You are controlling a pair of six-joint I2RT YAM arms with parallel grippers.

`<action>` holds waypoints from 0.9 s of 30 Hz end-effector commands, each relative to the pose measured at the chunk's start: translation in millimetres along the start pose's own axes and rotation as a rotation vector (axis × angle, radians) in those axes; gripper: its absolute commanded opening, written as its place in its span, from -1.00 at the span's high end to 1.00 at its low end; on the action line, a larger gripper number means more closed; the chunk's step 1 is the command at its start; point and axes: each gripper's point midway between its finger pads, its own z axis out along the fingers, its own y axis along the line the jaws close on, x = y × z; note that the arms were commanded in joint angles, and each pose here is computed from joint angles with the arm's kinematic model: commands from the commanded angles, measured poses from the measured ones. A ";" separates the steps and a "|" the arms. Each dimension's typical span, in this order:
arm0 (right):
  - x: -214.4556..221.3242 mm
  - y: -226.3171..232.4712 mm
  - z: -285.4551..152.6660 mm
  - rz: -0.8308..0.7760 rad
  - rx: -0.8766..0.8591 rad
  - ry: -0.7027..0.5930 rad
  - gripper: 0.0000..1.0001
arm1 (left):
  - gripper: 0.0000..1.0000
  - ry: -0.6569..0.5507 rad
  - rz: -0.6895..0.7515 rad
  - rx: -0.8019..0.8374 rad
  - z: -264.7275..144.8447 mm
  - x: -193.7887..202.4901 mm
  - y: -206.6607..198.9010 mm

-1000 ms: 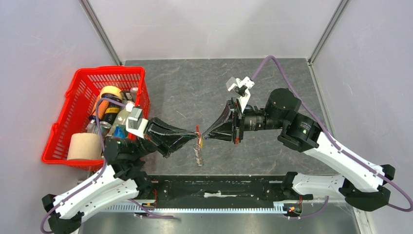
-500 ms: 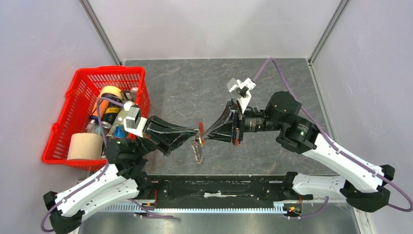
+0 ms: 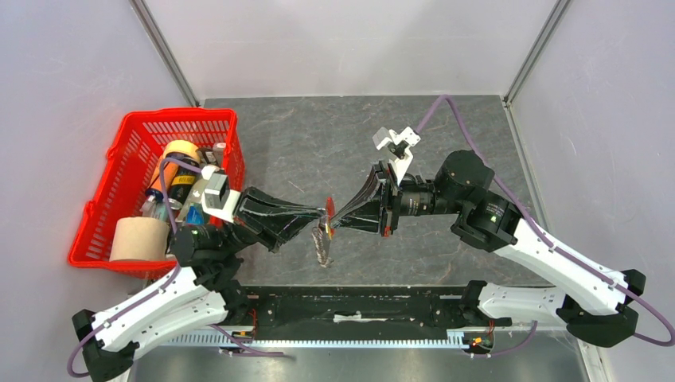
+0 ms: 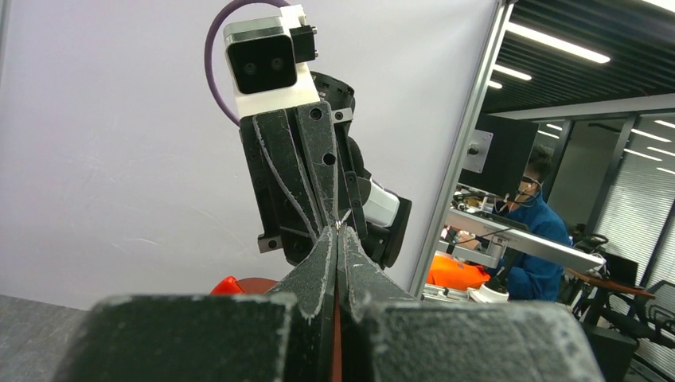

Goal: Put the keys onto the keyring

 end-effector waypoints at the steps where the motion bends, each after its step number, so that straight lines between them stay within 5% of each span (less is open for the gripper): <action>1: -8.6 9.5 -3.6 -0.034 -0.017 -0.021 0.76 | 0.95 -0.090 0.008 0.032 5.5 -24.9 -11.4; 7: -24.6 13.7 -17.7 -0.107 0.044 -0.063 0.27 | 0.96 -0.092 0.008 0.034 4.7 -26.6 -13.1; 27: -35.8 8.5 -2.9 -0.138 0.032 -0.072 0.15 | 0.96 -0.110 -0.001 0.030 4.7 -29.5 -12.7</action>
